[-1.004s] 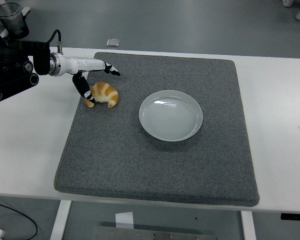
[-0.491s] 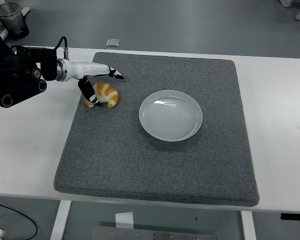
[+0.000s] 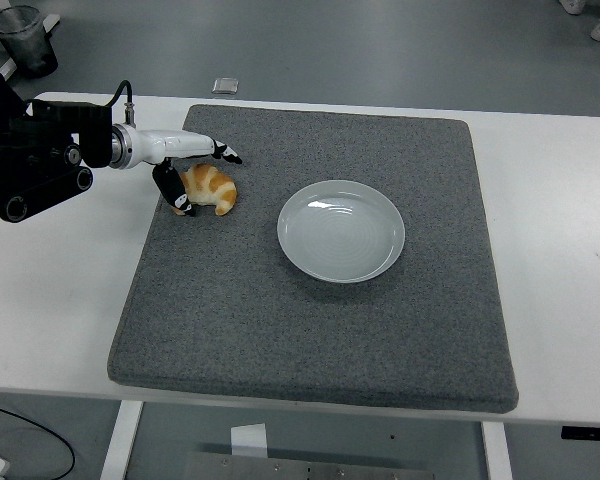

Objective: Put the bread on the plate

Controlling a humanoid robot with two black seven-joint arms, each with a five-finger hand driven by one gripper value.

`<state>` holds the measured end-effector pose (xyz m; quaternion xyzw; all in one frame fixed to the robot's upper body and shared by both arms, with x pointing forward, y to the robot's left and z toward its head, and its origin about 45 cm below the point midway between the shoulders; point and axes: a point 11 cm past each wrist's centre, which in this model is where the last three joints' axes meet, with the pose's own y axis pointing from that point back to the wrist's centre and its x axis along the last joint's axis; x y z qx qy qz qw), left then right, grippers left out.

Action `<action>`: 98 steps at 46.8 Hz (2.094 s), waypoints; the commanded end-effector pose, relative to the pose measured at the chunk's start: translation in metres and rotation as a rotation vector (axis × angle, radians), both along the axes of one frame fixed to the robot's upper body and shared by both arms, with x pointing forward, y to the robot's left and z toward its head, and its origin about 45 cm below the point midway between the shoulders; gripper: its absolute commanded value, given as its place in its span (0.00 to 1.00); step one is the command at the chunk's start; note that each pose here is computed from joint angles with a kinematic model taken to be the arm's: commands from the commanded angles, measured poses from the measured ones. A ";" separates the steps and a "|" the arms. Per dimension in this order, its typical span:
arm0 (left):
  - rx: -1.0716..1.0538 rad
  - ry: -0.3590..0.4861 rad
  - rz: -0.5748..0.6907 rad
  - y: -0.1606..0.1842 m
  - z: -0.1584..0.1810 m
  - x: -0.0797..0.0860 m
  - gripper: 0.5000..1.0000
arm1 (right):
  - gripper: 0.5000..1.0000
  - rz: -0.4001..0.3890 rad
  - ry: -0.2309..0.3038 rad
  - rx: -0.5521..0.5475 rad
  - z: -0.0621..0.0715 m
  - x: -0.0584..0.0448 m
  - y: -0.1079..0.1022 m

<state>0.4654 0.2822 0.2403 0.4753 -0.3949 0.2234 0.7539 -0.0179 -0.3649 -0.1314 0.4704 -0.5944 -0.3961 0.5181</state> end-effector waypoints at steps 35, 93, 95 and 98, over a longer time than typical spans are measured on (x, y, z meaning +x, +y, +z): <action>0.014 -0.021 -0.001 -0.003 -0.010 0.002 0.77 | 0.86 -0.001 0.000 0.000 0.000 0.000 0.000; 0.085 -0.069 -0.036 -0.010 -0.011 0.008 0.00 | 0.86 0.000 0.001 0.000 0.000 0.000 0.000; 0.085 -0.071 -0.036 -0.010 -0.011 0.008 0.00 | 0.86 -0.001 -0.001 0.000 0.000 0.000 0.000; 0.082 -0.075 -0.041 -0.012 -0.009 0.009 0.00 | 0.86 -0.001 -0.001 0.001 0.000 0.000 0.000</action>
